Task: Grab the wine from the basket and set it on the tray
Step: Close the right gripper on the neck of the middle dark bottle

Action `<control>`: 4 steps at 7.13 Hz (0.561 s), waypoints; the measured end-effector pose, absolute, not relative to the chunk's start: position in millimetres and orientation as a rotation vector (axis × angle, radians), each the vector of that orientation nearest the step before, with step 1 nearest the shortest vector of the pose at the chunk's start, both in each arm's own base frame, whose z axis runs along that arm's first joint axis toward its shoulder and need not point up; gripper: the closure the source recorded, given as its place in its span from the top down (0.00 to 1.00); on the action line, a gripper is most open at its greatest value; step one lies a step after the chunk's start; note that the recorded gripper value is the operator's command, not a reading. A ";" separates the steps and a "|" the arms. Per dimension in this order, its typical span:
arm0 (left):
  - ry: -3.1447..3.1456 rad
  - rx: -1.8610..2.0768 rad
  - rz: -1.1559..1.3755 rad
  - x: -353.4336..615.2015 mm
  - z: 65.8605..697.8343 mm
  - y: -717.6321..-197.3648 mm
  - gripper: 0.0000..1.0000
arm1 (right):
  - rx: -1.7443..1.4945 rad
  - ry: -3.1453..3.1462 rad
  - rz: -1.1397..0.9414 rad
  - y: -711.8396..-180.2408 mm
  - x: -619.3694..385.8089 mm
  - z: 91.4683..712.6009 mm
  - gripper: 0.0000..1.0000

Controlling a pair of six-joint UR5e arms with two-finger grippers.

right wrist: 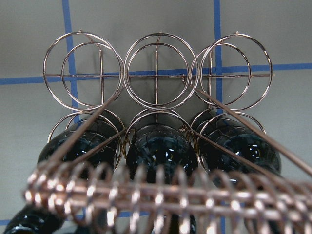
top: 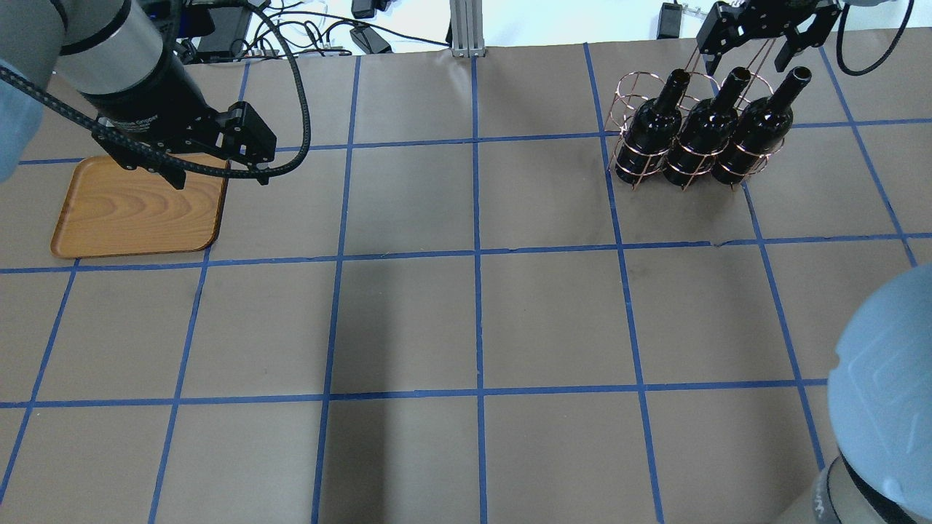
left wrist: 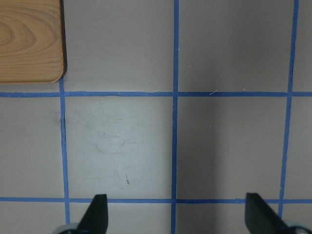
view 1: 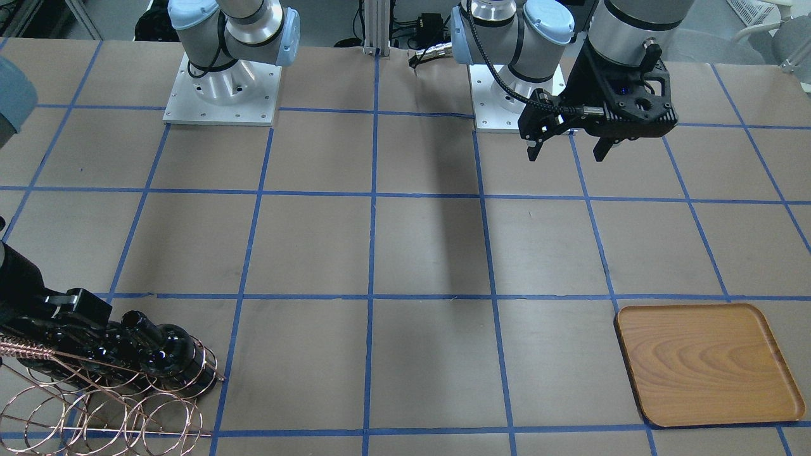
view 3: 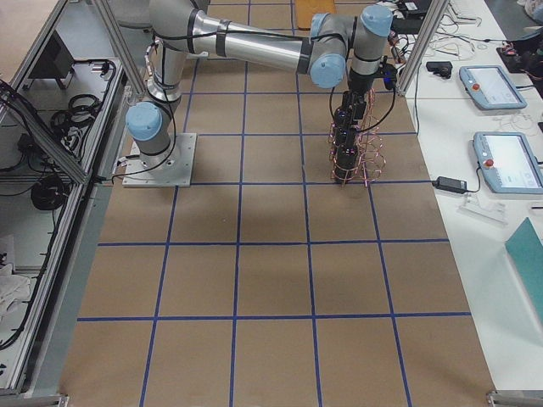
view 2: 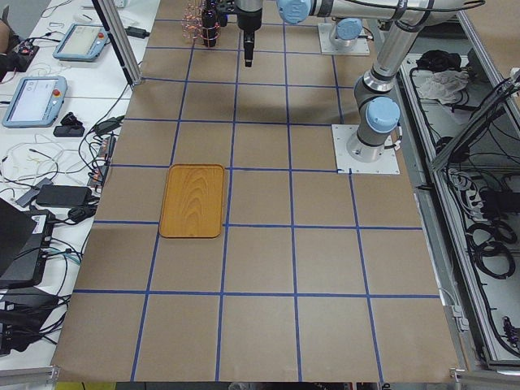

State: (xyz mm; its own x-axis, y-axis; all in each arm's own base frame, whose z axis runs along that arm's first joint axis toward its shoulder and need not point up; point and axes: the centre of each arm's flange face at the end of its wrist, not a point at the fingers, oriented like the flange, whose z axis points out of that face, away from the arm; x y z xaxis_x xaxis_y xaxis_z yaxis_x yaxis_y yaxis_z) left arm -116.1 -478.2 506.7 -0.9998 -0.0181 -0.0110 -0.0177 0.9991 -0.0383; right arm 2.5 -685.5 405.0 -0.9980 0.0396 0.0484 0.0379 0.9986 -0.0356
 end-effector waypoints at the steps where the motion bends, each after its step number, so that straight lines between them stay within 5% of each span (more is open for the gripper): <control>1: 3.129 -0.028 -0.060 -116.1 506.7 -478.2 1.00 | -0.050 -3.094 0.036 -685.3 2.4 394.1 0.77; 3: 3.129 -0.029 -0.060 -115.9 506.7 -478.3 1.00 | -0.018 -3.099 0.003 -681.5 3.7 382.7 0.41; 4: 3.129 -0.030 -0.060 -115.6 506.7 -478.4 1.00 | -0.013 -3.100 -0.006 -680.3 4.2 381.5 0.32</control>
State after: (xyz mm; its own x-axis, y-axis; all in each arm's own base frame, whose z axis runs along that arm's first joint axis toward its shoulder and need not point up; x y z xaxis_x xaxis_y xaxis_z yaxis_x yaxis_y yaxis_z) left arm -115.6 -478.4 506.7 -0.9997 -0.0191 -0.0118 -0.0186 0.9991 -0.0388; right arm 4.2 -680.3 381.5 -0.9991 0.0081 0.0412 0.0083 1.0000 0.0035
